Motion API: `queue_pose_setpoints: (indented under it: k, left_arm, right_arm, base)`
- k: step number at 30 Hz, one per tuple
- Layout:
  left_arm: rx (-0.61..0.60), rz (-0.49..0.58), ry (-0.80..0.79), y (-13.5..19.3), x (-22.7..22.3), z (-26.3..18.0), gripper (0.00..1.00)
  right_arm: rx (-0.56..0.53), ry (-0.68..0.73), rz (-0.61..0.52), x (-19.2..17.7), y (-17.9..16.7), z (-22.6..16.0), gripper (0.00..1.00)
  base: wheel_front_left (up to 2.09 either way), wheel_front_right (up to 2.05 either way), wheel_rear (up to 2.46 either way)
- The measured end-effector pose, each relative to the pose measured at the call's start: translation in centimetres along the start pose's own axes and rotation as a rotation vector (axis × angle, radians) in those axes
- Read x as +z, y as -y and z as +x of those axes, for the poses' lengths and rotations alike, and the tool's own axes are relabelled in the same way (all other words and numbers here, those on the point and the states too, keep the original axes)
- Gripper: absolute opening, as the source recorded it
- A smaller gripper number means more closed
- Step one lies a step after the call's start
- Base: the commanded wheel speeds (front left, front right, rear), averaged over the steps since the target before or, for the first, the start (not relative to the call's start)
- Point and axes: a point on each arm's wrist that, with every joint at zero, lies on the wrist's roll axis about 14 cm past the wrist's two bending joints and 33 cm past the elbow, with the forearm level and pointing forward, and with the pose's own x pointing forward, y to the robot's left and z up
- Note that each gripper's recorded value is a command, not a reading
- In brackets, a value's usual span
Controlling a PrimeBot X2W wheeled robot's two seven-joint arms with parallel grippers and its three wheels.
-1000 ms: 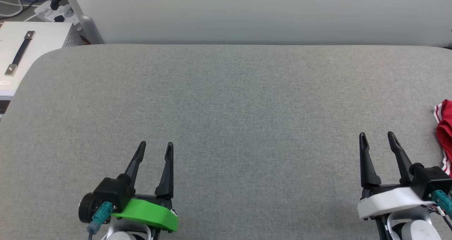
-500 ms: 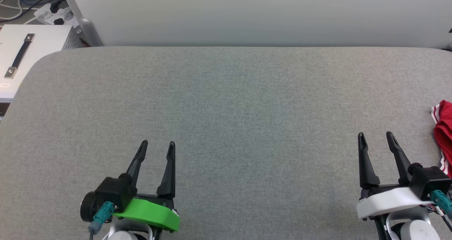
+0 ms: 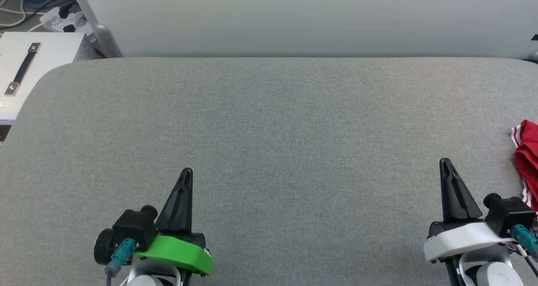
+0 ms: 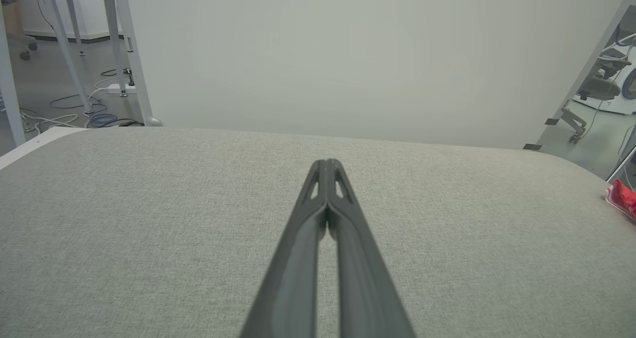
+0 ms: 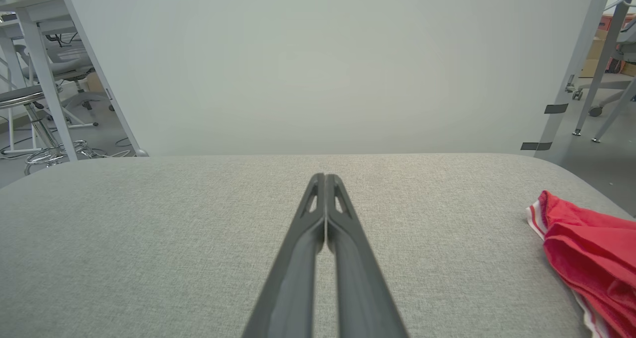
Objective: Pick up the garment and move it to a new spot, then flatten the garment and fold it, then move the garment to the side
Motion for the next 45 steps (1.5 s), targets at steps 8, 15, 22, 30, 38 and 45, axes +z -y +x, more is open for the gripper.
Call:
queue_pose_setpoints:
  k: [8,15,22,30,38,45]
  left_arm:
    - [0.002,0.016,-0.008,-0.04,0.09,0.03,0.0]
    - [0.009,0.032,-0.011,-0.17,0.2,0.04,0.0]
    - [0.018,0.046,-0.021,-0.38,0.21,0.04,0.0]
    - [0.029,0.065,-0.03,-0.62,0.3,0.04,0.0]
    - [0.037,0.077,-0.04,-0.77,0.33,0.03,0.0]
    - [0.044,0.091,-0.047,-0.88,0.39,0.04,0.0]
  right_arm:
    - [0.003,-0.012,-0.01,-0.02,-0.07,-0.07,0.0]
    - [0.005,-0.017,-0.017,0.05,-0.14,-0.12,0.0]
    - [0.007,-0.029,-0.025,0.02,-0.2,-0.19,0.0]
    - [0.009,-0.035,-0.032,0.14,-0.27,-0.25,0.0]
    - [0.011,-0.043,-0.037,0.22,-0.35,-0.32,0.0]
    - [0.012,-0.05,-0.044,0.25,-0.39,-0.45,0.0]
  base:
    - [0.0,0.0,0.0]
    - [0.0,0.0,0.0]
    - [0.0,0.0,0.0]
    - [0.0,0.0,0.0]
    - [0.0,0.0,0.0]
    - [0.0,0.0,0.0]
